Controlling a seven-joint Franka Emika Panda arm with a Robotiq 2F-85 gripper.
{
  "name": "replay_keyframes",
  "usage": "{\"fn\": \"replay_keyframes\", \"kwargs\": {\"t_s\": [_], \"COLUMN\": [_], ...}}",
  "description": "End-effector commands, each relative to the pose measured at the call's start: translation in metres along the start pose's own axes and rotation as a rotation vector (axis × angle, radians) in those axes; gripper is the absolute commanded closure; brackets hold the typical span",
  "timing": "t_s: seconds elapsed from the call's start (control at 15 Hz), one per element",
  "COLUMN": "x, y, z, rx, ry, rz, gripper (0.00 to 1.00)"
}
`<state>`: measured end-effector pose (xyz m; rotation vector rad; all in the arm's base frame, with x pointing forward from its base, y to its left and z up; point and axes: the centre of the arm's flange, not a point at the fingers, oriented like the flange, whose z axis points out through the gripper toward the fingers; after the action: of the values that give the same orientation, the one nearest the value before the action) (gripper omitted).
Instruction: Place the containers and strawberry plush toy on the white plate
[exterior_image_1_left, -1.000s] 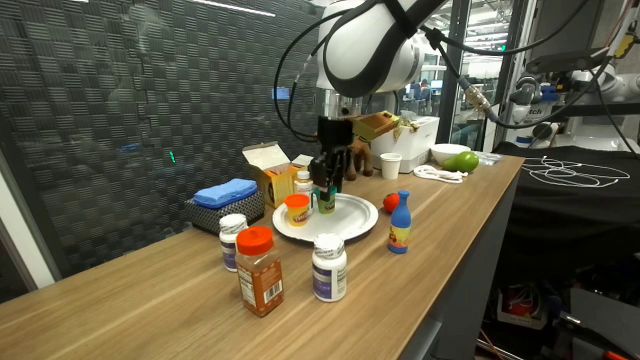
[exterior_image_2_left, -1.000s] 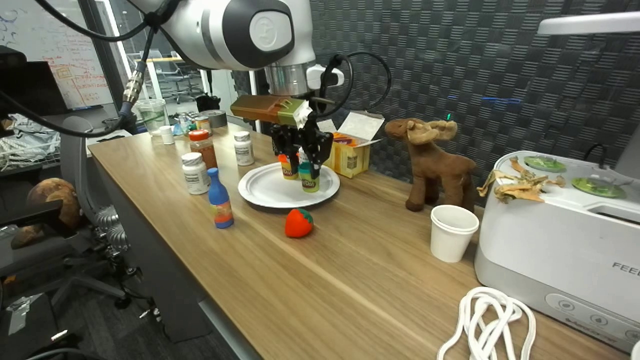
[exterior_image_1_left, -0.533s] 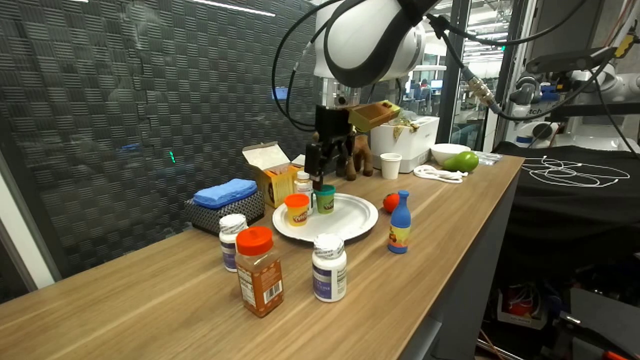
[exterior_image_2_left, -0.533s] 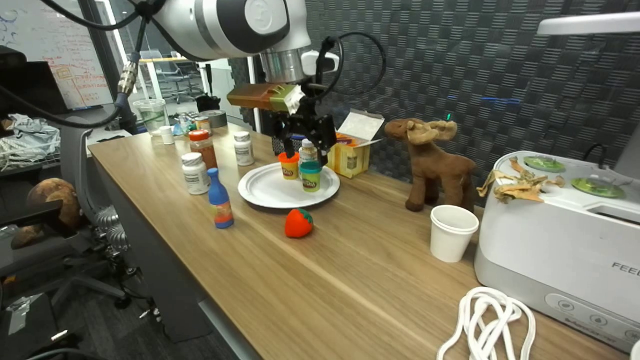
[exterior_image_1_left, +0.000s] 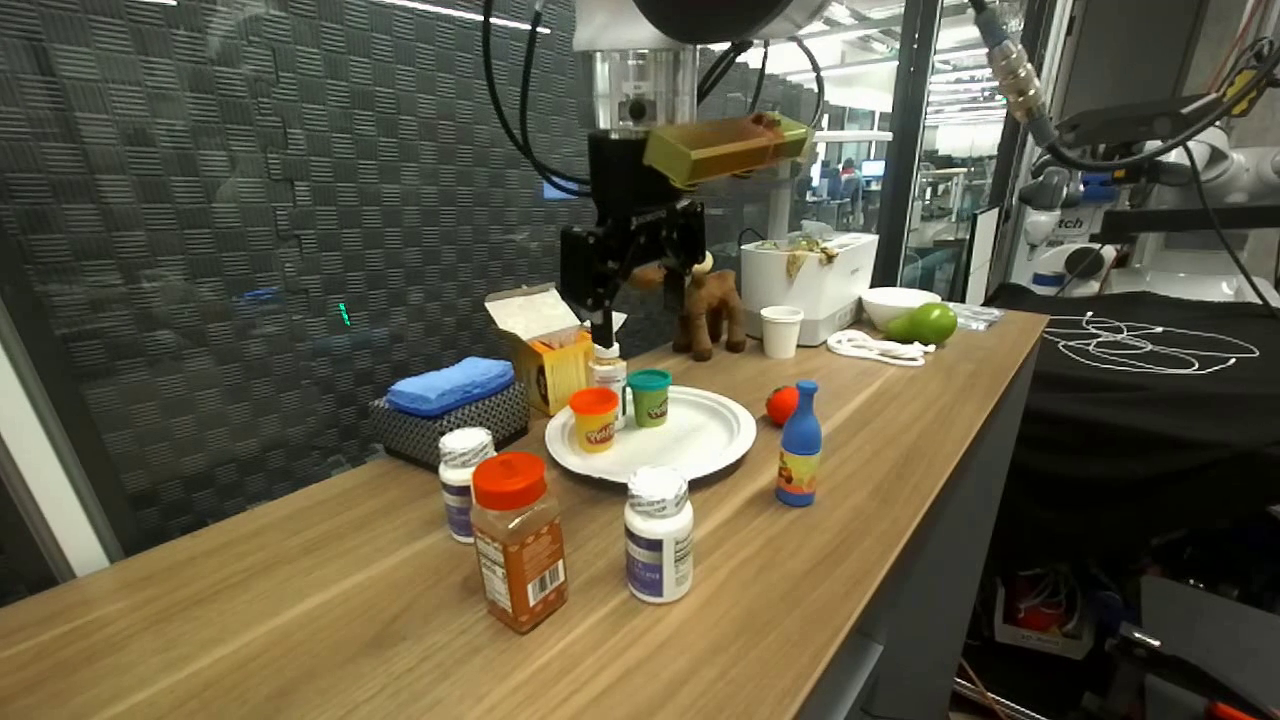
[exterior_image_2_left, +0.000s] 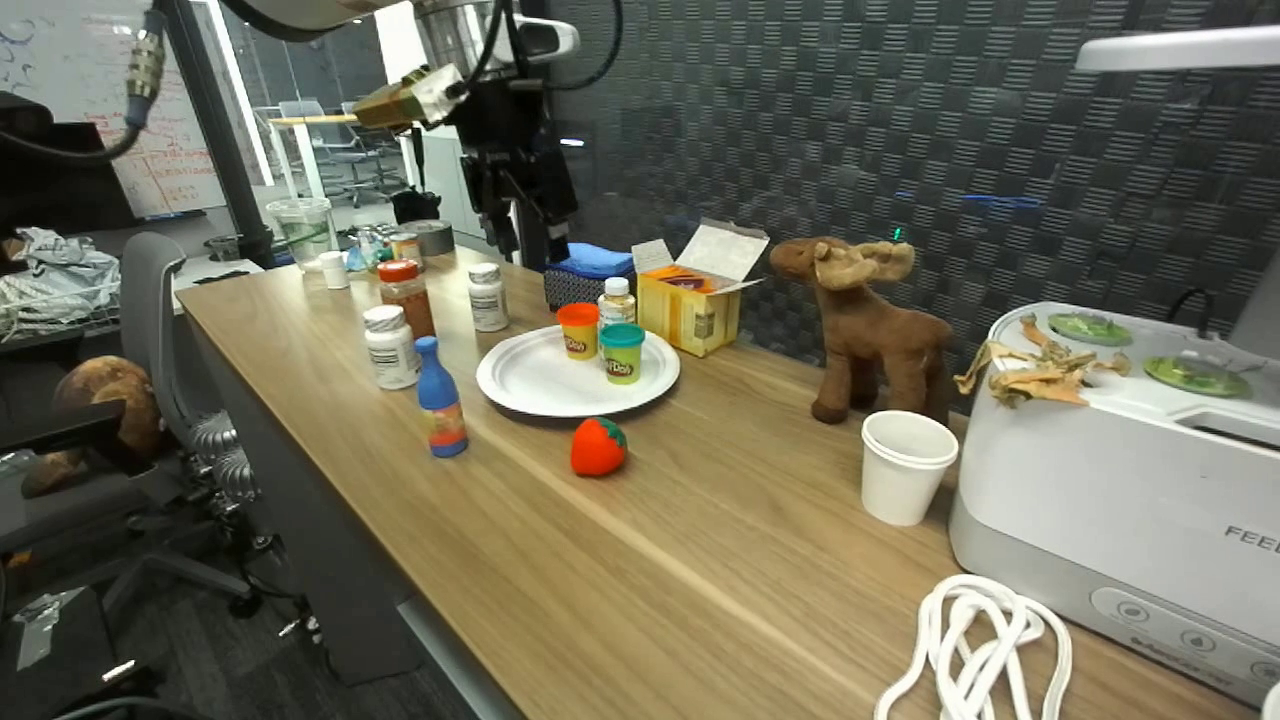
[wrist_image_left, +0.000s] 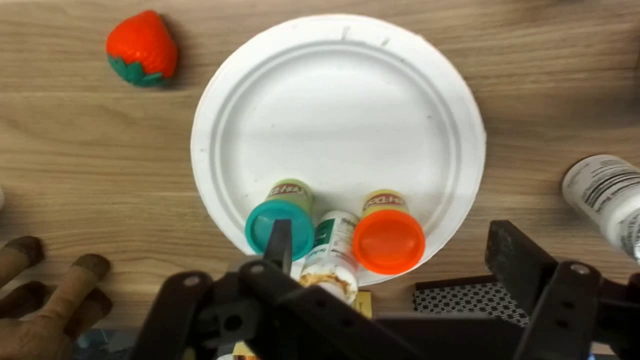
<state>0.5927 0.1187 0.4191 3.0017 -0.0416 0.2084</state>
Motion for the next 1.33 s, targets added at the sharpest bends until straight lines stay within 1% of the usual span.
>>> {"fn": "replay_keyframes", "kwargs": {"t_s": [0.0, 0.2, 0.47, 0.8, 1.13, 1.27], "x": [-0.001, 0.003, 0.02, 0.037, 0.046, 0.047], "y": [-0.041, -0.07, -0.092, -0.106, -0.118, -0.125], "z": [-0.005, 0.014, 0.032, 0.03, 0.021, 0.02], "rx": [-0.03, -0.009, 0.007, 0.003, 0.024, 0.043], "ry": [-0.04, -0.033, 0.01, 0.044, 0.061, 0.054], "rz": [0.054, 0.052, 0.05, 0.037, 0.028, 0.023], "gripper": [0.0, 0.0, 0.0, 0.0, 0.0, 0.0]}}
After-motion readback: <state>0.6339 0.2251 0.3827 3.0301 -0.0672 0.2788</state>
